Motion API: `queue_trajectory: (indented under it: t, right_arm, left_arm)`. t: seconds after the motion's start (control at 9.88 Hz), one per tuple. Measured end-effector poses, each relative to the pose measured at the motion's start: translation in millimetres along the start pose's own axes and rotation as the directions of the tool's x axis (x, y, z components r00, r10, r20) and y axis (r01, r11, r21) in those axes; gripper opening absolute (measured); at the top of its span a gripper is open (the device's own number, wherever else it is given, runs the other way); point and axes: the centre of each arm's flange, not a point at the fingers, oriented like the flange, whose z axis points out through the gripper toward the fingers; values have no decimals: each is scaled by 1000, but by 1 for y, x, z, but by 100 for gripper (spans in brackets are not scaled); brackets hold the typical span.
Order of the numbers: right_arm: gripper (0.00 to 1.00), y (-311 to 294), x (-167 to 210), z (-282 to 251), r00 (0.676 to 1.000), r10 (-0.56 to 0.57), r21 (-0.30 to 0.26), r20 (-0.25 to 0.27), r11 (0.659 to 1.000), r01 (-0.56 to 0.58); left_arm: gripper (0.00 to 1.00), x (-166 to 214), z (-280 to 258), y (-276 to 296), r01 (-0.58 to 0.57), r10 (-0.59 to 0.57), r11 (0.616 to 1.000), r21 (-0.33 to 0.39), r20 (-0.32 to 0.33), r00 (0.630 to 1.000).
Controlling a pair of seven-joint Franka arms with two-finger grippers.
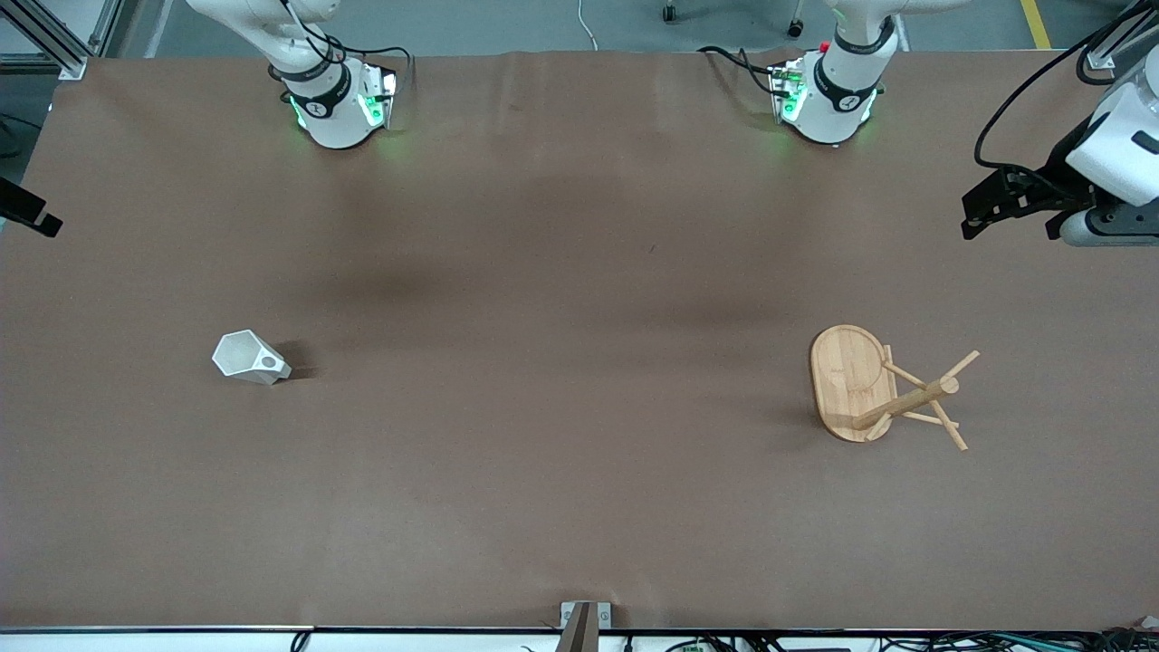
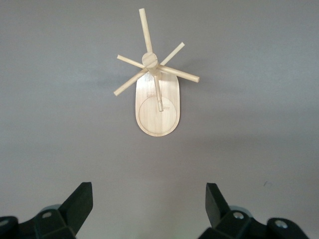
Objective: Hang cup on rack
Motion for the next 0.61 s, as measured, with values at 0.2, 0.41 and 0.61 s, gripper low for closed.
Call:
queue_trajectory:
  t: [0.2,0.41,0.61]
  right_arm:
    - [100,0,0,0,1000,0,0,0,1000,0]
    - [100,0,0,0,1000,0,0,0,1000,0]
    - [100,0,0,0,1000,0,0,0,1000,0]
  left_arm:
    - [100,-1,-4,0,0,0,1000,0,4,1000]
    - [100,0,-8,1,-1,1,1000,-1,-5,1000]
    - [100,6,-4,-1,1,-1,1000,-2,2,1000]
